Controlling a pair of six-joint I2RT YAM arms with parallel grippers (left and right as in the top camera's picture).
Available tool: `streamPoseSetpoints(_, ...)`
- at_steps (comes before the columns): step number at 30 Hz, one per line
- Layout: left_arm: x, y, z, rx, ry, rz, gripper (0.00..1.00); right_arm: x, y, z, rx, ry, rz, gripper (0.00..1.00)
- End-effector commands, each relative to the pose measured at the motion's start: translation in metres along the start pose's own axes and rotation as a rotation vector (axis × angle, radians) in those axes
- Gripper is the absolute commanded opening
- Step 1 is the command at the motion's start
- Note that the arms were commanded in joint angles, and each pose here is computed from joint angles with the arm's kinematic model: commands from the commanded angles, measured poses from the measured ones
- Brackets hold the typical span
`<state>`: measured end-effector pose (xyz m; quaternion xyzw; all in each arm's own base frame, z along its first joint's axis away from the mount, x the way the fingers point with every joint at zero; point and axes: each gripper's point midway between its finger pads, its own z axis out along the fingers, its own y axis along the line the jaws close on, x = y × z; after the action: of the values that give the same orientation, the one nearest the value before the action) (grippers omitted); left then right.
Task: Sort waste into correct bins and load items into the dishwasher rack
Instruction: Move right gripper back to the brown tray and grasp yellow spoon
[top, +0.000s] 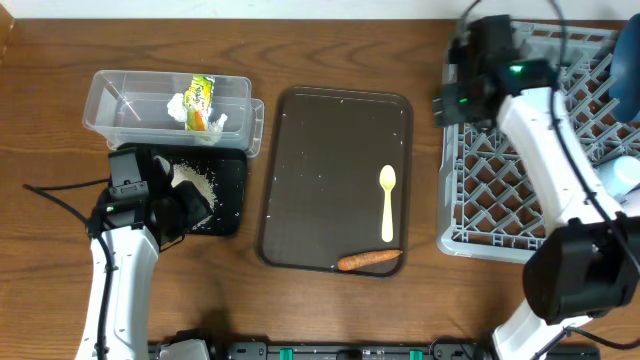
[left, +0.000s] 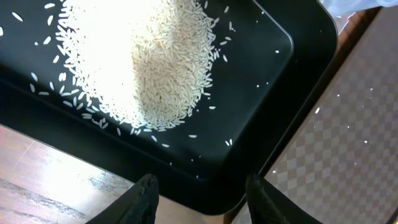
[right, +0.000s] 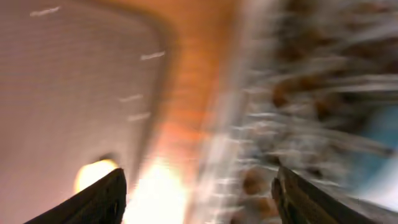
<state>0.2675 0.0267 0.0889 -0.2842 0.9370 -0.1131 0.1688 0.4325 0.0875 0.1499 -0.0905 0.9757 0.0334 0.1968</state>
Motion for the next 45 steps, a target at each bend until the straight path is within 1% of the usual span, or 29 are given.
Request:
streamPoseSetpoints(1, -0.007, -0.002, -0.003, -0.005, -0.021, 0.028, 0.48, 0.016, 0.069, 0.005, -0.215, 0.065, 0.008, 0.77)
streamPoseSetpoints(3, -0.007, -0.002, -0.003, -0.005, -0.021, 0.028, 0.48, 0.030, 0.089, 0.012, -0.224, 0.105, 0.002, 0.77)
streamPoseSetpoints(6, -0.007, -0.002, -0.003, -0.005, -0.021, 0.028, 0.48, 0.051, 0.105, 0.026, -0.182, 0.152, 0.028, 0.76)
streamPoseSetpoints(11, -0.007, -0.002, -0.003, -0.005, -0.021, 0.028, 0.49, 0.089, 0.123, 0.051, -0.139, 0.212, 0.040, 0.74)
streamPoseSetpoints(13, -0.007, -0.002, -0.003, -0.005, -0.021, 0.028, 0.48, 0.102, 0.125, 0.058, -0.121, 0.232, 0.044, 0.71)
streamPoseSetpoints(15, -0.007, -0.002, -0.003, -0.005, -0.021, 0.028, 0.48, 0.112, 0.124, 0.065, -0.085, 0.239, 0.055, 0.71)
streamPoseSetpoints(17, -0.007, -0.002, -0.003, -0.005, -0.021, 0.028, 0.48, 0.118, 0.123, 0.069, -0.062, 0.242, 0.049, 0.70)
streamPoseSetpoints(18, -0.007, -0.002, -0.003, -0.005, -0.021, 0.028, 0.49, 0.121, 0.122, 0.070, -0.053, 0.246, 0.045, 0.69)
streamPoseSetpoints(23, -0.007, -0.002, -0.003, -0.005, -0.020, 0.028, 0.49, 0.134, 0.116, 0.076, -0.011, 0.266, 0.087, 0.67)
streamPoseSetpoints(27, -0.007, -0.002, -0.003, -0.005, -0.020, 0.028, 0.48, 0.146, 0.113, 0.083, -0.001, 0.282, 0.115, 0.62)
streamPoseSetpoints(29, -0.007, -0.002, -0.003, -0.005, -0.021, 0.028, 0.49, 0.149, 0.113, 0.086, -0.002, 0.280, 0.129, 0.59)
streamPoseSetpoints(33, -0.007, -0.002, -0.003, -0.005, -0.020, 0.028, 0.49, 0.150, 0.113, 0.091, -0.007, 0.271, 0.140, 0.58)
streamPoseSetpoints(35, -0.007, -0.002, -0.003, -0.005, -0.020, 0.028, 0.49, 0.150, 0.113, 0.091, -0.004, 0.270, 0.139, 0.53)
streamPoseSetpoints(40, -0.007, -0.002, -0.003, -0.005, -0.020, 0.028, 0.49, 0.151, 0.110, 0.094, 0.013, 0.270, 0.138, 0.49)
streamPoseSetpoints(43, -0.007, -0.002, -0.003, -0.005, -0.020, 0.028, 0.49, 0.159, 0.108, 0.102, 0.031, 0.303, 0.157, 0.48)
streamPoseSetpoints(45, -0.007, -0.002, -0.003, -0.005, -0.020, 0.028, 0.49, 0.165, 0.107, 0.108, 0.040, 0.324, 0.155, 0.49)
